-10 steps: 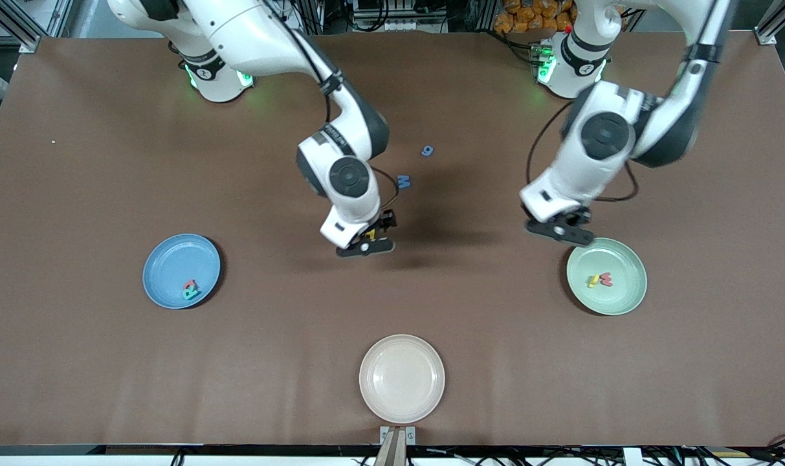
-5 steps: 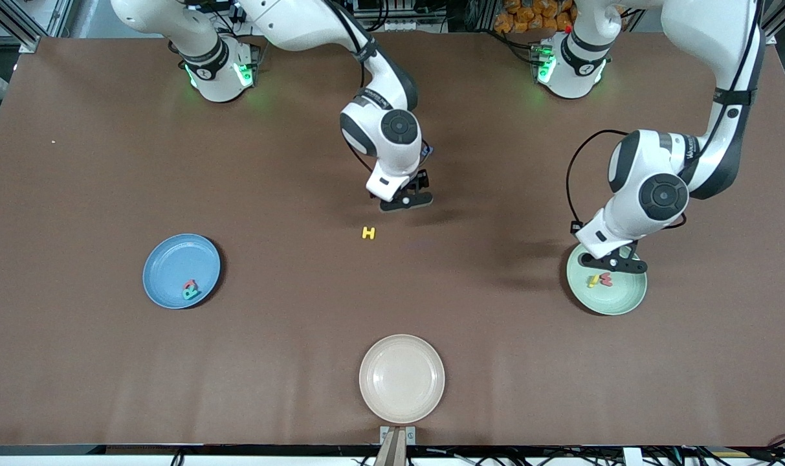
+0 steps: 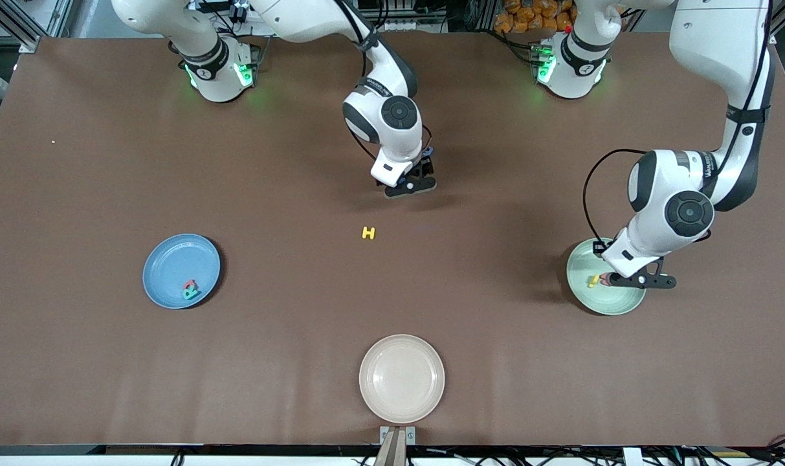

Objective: Sort uppercase to blue plate, lowercase to green plate
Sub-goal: 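Place the blue m on the green plate while the right gripper reaches W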

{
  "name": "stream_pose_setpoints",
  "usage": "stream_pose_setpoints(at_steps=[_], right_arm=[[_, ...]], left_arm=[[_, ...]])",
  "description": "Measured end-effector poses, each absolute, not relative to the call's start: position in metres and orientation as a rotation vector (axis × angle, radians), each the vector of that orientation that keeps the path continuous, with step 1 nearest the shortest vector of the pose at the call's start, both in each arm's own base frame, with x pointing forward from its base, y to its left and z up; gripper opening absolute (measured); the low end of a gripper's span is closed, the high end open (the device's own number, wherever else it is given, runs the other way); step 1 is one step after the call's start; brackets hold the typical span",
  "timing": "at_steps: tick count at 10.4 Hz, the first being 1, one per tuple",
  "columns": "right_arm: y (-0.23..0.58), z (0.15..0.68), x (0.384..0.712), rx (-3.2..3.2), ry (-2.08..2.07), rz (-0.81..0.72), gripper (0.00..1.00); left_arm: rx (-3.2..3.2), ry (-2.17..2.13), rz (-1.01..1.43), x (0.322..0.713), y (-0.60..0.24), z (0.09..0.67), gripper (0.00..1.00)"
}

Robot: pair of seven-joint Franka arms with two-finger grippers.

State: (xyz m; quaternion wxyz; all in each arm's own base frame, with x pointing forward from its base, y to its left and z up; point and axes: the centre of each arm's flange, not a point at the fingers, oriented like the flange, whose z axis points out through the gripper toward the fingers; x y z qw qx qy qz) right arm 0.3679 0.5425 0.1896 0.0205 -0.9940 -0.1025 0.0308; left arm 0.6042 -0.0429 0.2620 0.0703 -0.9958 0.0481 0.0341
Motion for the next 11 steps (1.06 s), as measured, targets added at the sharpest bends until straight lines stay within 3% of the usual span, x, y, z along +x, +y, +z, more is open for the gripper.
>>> stream_pose_setpoints(at_steps=[1,6,11], right_arm=[[0.539,0.185,0.364,-3.085,-0.319,0.098,1.00],[0.535,0.173,0.352,-3.094,-0.290,0.106,1.00],[0.544,0.177,0.342,-3.091,-0.244,0.095,1.00]], left_arm=[[-2.994,0.137,0.093,0.607,-0.040,0.265,0.36],[-3.046,0.015,0.009,0.621,-0.024,0.293,1.00],[-3.067,0.110,-0.003,0.610,-0.070,0.380,1.00]])
